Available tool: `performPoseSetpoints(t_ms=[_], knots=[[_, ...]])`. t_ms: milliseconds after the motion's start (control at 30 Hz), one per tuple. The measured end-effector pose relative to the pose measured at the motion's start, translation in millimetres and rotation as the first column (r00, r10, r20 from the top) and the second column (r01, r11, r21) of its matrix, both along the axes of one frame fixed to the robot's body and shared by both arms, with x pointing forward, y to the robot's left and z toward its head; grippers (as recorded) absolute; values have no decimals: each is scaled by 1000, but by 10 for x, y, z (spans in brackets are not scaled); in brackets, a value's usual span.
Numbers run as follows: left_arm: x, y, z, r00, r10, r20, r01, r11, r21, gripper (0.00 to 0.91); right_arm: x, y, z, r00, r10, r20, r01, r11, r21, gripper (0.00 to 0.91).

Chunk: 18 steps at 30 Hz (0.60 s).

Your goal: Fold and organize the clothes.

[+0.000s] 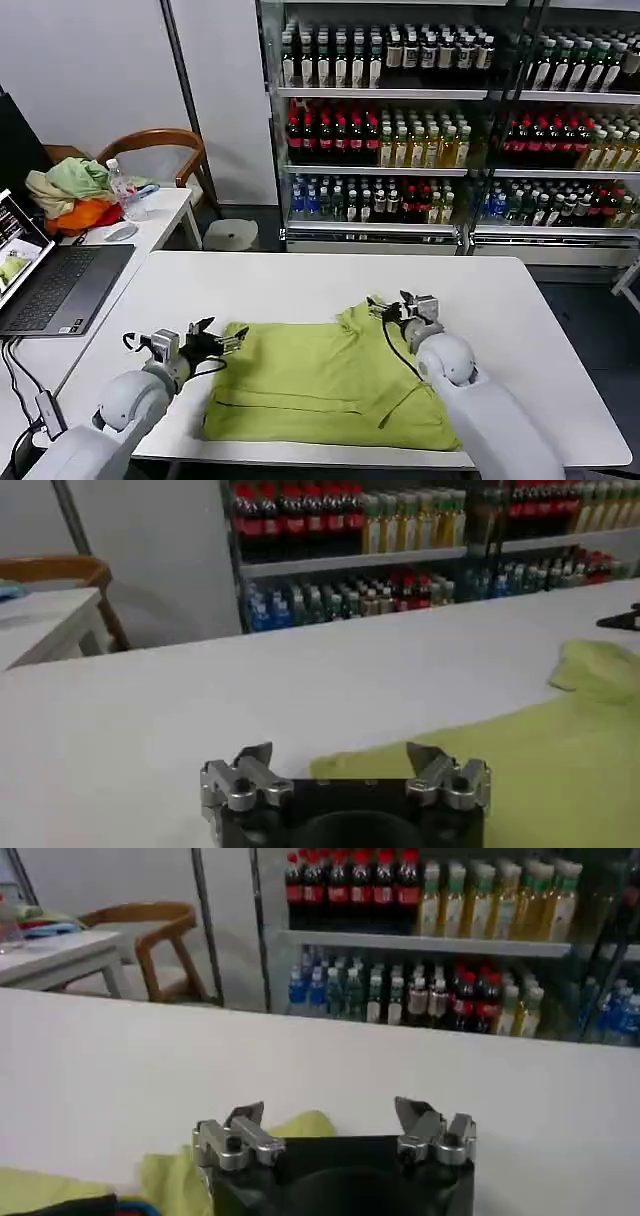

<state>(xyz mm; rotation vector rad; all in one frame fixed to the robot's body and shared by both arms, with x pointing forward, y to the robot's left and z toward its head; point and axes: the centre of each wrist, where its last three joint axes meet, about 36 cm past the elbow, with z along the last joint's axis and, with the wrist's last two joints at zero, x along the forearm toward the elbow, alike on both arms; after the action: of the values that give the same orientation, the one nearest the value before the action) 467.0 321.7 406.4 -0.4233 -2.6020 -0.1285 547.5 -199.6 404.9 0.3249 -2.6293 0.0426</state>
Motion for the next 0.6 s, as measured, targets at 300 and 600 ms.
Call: performPoseSetpoints(t_ms=[300, 600], knots=[[152, 43, -96, 999, 9, -34, -9, 1000, -20, 907, 105, 118, -70, 1000, -1, -30, 1, 1000, 6, 907], [180, 101, -190, 998, 22, -60, -23, 1000, -15, 40, 143, 159, -109, 999, 2, -50, -2, 1000, 8, 0]])
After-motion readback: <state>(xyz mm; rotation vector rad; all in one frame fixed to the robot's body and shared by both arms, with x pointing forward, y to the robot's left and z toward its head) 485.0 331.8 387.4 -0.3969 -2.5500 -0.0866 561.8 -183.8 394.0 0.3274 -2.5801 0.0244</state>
